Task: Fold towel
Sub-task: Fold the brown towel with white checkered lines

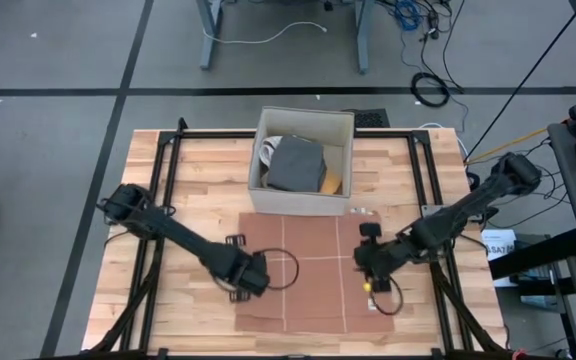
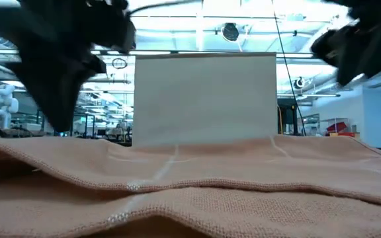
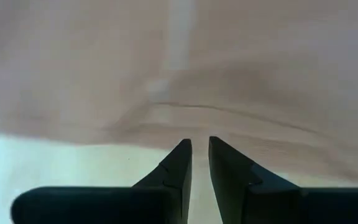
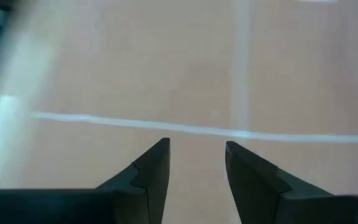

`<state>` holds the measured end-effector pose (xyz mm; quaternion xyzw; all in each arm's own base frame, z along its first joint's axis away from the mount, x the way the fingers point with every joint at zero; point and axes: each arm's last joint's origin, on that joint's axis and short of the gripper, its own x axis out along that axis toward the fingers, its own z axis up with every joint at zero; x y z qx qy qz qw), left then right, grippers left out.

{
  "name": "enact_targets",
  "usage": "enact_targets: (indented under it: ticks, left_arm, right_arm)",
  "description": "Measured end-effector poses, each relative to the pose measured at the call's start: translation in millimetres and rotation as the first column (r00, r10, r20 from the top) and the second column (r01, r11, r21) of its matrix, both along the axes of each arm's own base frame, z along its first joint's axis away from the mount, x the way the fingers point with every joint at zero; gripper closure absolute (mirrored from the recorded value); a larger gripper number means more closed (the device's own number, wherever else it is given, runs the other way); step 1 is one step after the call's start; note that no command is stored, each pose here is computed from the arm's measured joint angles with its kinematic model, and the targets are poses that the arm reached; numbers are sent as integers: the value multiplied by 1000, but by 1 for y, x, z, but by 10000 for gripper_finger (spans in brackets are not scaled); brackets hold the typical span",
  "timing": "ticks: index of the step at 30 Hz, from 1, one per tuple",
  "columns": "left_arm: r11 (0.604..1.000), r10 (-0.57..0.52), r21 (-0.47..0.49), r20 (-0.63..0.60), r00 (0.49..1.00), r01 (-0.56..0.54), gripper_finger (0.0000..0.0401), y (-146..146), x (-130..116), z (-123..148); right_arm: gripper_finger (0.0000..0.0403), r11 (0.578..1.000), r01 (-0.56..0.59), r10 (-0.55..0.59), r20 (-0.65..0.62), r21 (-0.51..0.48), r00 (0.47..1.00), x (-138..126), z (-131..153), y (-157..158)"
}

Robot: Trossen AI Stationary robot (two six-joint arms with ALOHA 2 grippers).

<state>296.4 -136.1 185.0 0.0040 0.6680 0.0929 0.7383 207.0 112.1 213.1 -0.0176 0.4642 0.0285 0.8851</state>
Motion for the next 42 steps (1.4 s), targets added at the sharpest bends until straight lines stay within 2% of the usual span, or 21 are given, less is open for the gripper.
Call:
enact_targets:
  ticks: [4, 7, 10, 16, 25, 32, 37, 42]
  left_arm:
    - [980, -114, -155, 81, 990, 126, 339, -34, -3, 2]
    - [951, -185, -222, 145, 972, 214, 339, -58, -8, 3]
    - [931, -228, -242, 201, 953, 274, 339, -76, -14, 5]
    - [923, -266, -203, 281, 922, 328, 339, -99, -21, 2]
    - [947, -304, -17, 281, 910, 322, 339, -108, -30, -14]
    - [959, -263, -29, 278, 924, 282, 337, -111, -34, -14]
    - [971, -206, -56, 300, 931, 233, 305, -114, -34, -14]
    - [971, -211, -40, 309, 927, 235, 254, -117, -38, -14]
  right_arm:
    - [262, 985, -85, 83, 20, 153, 996, -8, 6, 22]
    - [262, 976, -113, 116, -7, 184, 993, -16, 1, 38]
    - [262, 971, -128, 138, -34, 202, 990, -23, -6, 54]
    - [262, 965, -126, 146, -74, 228, 987, -31, -21, 78]
    - [262, 969, -90, 124, -138, 231, 983, -37, -41, 95]
    - [262, 968, -83, 119, -140, 237, 983, -40, -41, 98]
    - [262, 971, -77, 108, -128, 225, 986, -40, -41, 98]
    - [261, 972, -78, 107, -125, 222, 986, -40, -41, 98]
